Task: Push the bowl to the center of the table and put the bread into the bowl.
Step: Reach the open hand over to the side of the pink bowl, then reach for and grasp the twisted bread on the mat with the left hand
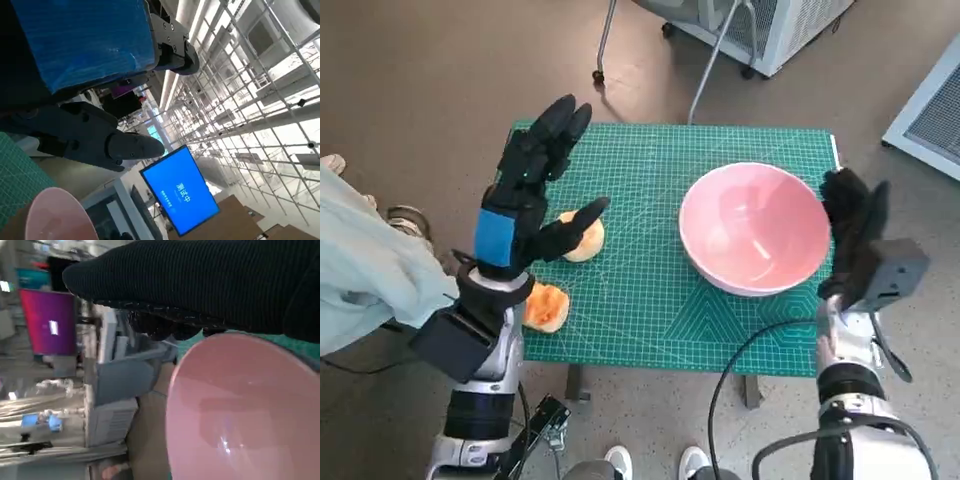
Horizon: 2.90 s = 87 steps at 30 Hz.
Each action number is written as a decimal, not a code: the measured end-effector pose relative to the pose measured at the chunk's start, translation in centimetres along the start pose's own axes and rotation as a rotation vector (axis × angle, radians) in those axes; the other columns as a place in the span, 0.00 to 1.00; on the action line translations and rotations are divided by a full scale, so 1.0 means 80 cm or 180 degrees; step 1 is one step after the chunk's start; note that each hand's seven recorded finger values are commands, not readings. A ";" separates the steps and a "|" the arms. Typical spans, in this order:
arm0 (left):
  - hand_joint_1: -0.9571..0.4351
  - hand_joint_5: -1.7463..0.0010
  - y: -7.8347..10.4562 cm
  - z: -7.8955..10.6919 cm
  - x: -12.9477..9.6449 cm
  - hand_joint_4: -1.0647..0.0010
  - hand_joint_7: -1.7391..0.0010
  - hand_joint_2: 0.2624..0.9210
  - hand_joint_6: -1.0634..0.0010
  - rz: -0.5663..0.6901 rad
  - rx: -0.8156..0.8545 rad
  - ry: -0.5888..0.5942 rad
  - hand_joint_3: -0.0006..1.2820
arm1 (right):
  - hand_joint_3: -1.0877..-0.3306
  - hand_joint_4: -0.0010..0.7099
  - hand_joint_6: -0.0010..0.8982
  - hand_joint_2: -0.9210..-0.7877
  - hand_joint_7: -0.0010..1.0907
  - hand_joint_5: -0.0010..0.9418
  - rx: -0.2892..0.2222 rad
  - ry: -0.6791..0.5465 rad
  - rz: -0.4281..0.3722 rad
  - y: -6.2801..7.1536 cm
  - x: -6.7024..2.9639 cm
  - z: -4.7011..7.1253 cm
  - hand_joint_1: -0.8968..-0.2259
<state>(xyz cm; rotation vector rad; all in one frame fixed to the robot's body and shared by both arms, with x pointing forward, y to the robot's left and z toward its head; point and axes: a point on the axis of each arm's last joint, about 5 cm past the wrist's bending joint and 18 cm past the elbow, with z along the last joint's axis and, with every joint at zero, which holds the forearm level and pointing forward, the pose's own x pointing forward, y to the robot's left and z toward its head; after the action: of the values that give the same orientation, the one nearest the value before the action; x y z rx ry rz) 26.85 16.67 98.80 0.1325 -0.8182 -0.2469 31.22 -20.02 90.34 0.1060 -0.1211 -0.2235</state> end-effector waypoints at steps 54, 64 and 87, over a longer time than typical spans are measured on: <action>0.41 1.00 0.030 0.001 -0.040 0.65 0.95 1.00 0.63 0.0016 0.0289 0.0240 0.21 | 0.32 0.36 0.20 0.00 0.56 0.01 0.1101 0.0207 0.0345 0.084 0.019 0.025 0.47; 0.40 1.00 0.084 0.024 -0.054 0.69 0.97 1.00 0.64 -0.0325 0.0832 0.0475 0.20 | 0.28 0.37 0.13 0.00 0.55 0.01 0.0392 -0.0706 0.0687 0.083 0.032 0.062 0.37; 0.53 1.00 0.154 0.099 -0.029 0.82 1.00 0.85 0.67 -0.2097 0.2006 0.1721 0.00 | 0.40 0.43 0.00 0.00 0.77 0.02 0.0276 -0.2869 0.2089 0.086 0.026 0.142 0.27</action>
<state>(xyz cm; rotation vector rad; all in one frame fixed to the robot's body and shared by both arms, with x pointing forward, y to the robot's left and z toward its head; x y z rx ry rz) 21.51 28.97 105.14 1.0268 -0.2627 -0.5364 33.24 -14.82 102.62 0.0405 -1.0455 0.4089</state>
